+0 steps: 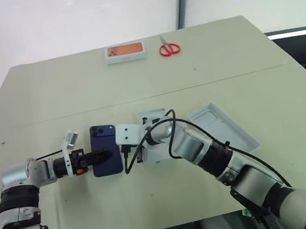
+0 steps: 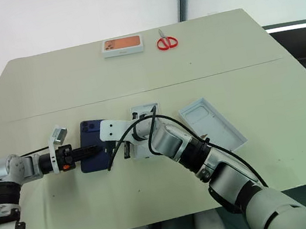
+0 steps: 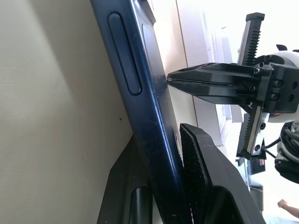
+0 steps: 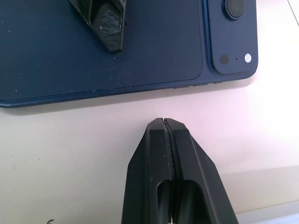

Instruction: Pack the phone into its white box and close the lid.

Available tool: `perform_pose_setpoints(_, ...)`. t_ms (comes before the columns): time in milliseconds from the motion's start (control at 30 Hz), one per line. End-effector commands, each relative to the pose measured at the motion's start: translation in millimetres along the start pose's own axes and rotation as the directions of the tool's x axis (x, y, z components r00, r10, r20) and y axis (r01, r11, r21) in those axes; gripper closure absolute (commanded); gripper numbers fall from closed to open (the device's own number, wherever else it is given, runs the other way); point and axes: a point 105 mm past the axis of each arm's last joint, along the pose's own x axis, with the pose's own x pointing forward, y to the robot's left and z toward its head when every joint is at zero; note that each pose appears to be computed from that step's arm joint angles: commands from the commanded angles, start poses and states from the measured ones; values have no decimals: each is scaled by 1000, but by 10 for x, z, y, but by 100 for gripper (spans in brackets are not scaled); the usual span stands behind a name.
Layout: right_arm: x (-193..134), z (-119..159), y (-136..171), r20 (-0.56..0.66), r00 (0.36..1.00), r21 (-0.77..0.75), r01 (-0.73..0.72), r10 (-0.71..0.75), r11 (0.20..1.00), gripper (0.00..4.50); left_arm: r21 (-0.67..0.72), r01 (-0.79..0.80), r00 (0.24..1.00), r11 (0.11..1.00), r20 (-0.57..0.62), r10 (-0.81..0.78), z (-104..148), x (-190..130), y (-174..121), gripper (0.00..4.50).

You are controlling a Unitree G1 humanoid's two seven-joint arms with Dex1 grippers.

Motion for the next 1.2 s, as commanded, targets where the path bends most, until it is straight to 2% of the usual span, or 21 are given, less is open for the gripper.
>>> perform_pose_setpoints(33, -57, 157, -84, 89, 995, 22, 32, -34, 999, 450, -34, 19, 999, 999, 51, -17, 57, -55, -33, 426)
perform_pose_setpoints(67, -97, 232, -118, 142, 989, 43, 40, -46, 998, 450, -28, 35, 997, 999, 66, -33, 77, -52, -58, 447)
perform_pose_setpoints(233, -338, 512, -314, 334, 936, 180, 54, -113, 982, 450, 101, 47, 986, 994, 154, -62, 204, -77, -116, 447)
perform_pose_setpoints(333, -510, 558, -347, 411, 908, 308, -56, -80, 950, 450, 87, 83, 980, 993, 174, -97, 240, -121, -185, 447)
perform_pose_setpoints(433, -686, 491, -360, 422, 903, 293, -58, -75, 954, 364, 54, 138, 974, 989, 172, -145, 237, -111, -299, 450)
perform_pose_setpoints(500, -725, 475, -356, 422, 904, 288, -55, -75, 956, 266, 39, 149, 973, 988, 171, -154, 234, -115, -324, 450)
perform_pose_setpoints(533, -780, 449, -343, 428, 901, 287, -65, -67, 956, 200, 35, 149, 973, 988, 175, -153, 242, -106, -340, 450)
perform_pose_setpoints(667, -1036, 217, -331, 404, 911, 223, -15, -78, 975, 3, 89, 131, 969, 987, 199, -146, 329, -20, -433, 450)
perform_pose_setpoints(767, -1262, 64, -320, 418, 903, 182, 24, -100, 983, 3, 119, 153, 967, 981, 188, -173, 365, 70, -581, 450)
perform_pose_setpoints(933, -1381, -244, -232, 337, 937, 171, 42, -98, 984, 3, 93, 182, 969, 979, 153, -194, 342, 145, -696, 450)
perform_pose_setpoints(1100, -1309, -226, 53, 325, 945, 121, -72, 29, 990, 3, 107, 174, 963, 979, 188, -192, 397, 113, -681, 450)
perform_pose_setpoints(1200, -1155, -333, 189, 255, 965, 100, -97, 69, 990, 3, 108, 176, 963, 978, 185, -194, 390, 108, -695, 450)
